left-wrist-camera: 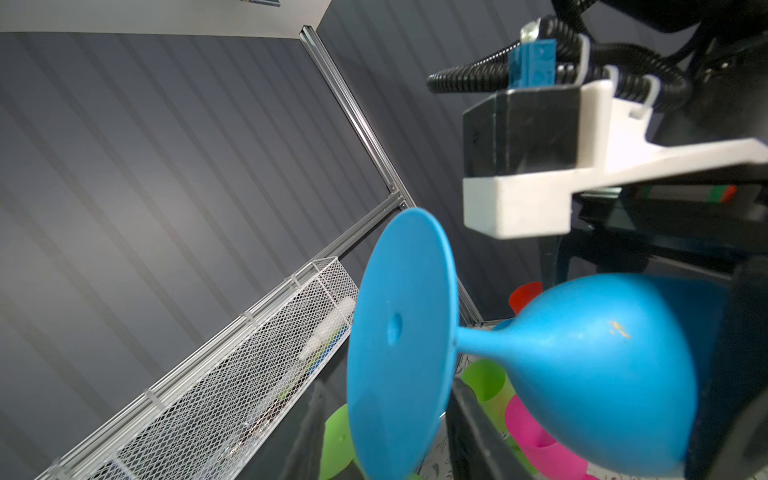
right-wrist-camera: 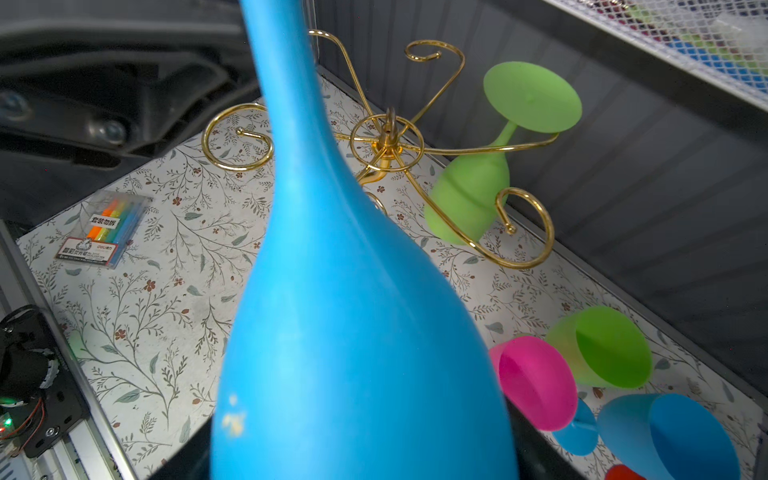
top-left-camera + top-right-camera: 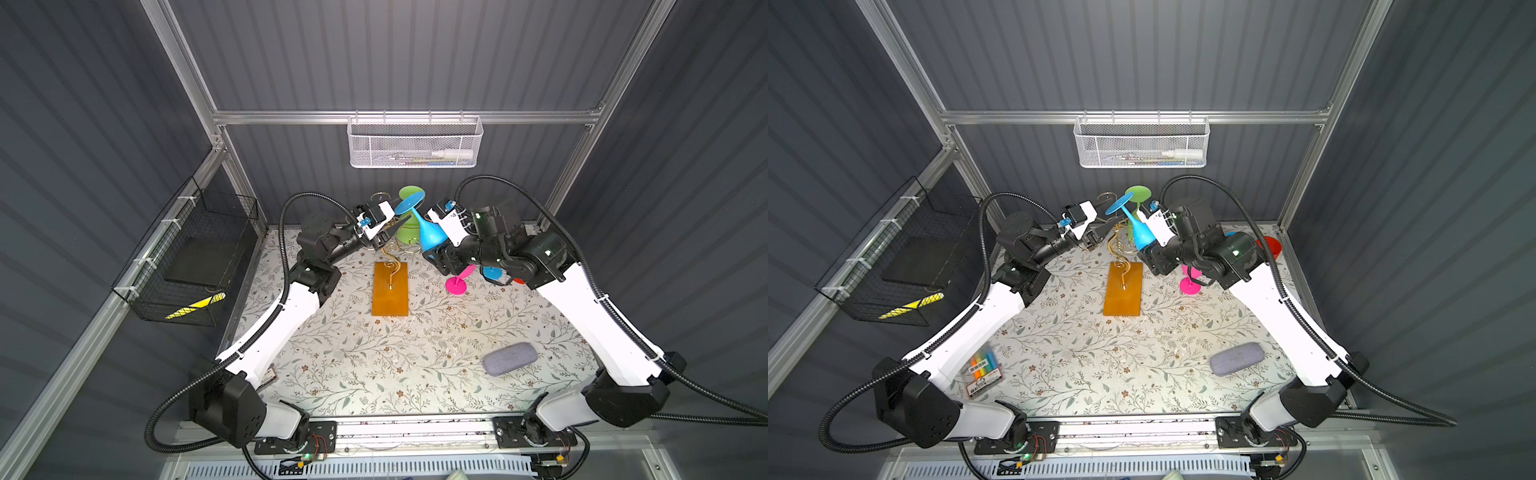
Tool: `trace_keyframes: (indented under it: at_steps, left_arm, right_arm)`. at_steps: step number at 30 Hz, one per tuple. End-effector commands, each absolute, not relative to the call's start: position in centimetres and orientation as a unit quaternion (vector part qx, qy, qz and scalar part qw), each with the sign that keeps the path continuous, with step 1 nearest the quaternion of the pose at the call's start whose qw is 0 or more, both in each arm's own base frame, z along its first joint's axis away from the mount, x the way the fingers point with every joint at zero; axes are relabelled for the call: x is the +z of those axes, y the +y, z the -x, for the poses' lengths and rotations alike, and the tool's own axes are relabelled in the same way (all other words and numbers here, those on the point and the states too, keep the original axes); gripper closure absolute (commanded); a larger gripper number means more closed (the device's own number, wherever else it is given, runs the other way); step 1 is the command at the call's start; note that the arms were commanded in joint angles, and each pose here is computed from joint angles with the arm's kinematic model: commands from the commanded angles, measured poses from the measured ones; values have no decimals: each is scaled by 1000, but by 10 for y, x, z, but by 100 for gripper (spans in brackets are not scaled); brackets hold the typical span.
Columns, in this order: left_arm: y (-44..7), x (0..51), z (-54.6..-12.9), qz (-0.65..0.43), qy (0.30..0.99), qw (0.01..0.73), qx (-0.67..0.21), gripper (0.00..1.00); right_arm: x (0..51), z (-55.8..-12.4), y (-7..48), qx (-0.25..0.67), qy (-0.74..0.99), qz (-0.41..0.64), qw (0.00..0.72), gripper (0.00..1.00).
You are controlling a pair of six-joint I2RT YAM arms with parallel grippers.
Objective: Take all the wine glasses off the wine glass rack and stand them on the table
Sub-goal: 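Carry the blue glass with both grippers away from the rack toward the table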
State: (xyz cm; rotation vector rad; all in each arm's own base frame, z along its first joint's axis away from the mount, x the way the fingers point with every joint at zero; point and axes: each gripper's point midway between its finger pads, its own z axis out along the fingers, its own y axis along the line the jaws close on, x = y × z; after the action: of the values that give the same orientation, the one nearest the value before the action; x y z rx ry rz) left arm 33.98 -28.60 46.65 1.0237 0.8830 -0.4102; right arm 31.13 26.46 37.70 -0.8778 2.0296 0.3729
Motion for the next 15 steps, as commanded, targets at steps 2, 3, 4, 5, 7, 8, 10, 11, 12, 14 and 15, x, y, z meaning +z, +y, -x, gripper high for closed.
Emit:
trace_keyframes:
  at_steps: [2, 3, 4, 5, 7, 8, 10, 11, 12, 14, 15]
  left_arm:
    - [-283, 492, -329, -467, 373, 782, -178, 57]
    - [-283, 493, -328, -466, 373, 782, -178, 61]
    - [-282, 493, -328, -466, 373, 783, -177, 65]
    - [-282, 494, -328, -465, 374, 783, -176, 70]
    - [-281, 495, -328, -464, 375, 783, -177, 79]
    - [-281, 496, -327, -462, 376, 784, -178, 84]
    - [-279, 497, -328, -457, 380, 784, -178, 94]
    - [-279, 496, -331, -450, 388, 784, -179, 100]
    - [-276, 497, -334, -439, 397, 786, -179, 100]
    - [-273, 497, -339, -422, 413, 786, -183, 100]
    - [-272, 497, -341, -413, 421, 785, -186, 100]
  right_arm:
    - [378, -305, 269, 165, 818, 353, 422, 47]
    - [377, -305, 271, 167, 819, 354, 420, 47]
    - [376, -305, 271, 167, 820, 353, 418, 47]
    - [376, -304, 271, 167, 821, 353, 417, 46]
    - [378, -305, 270, 166, 821, 350, 419, 44]
    - [380, -304, 269, 166, 820, 348, 422, 42]
    - [384, -304, 269, 169, 818, 345, 428, 36]
    - [387, -303, 268, 172, 816, 343, 433, 33]
    - [391, -302, 268, 175, 812, 342, 439, 29]
    - [396, -301, 266, 180, 805, 337, 453, 22]
    - [399, -299, 265, 185, 802, 334, 459, 19]
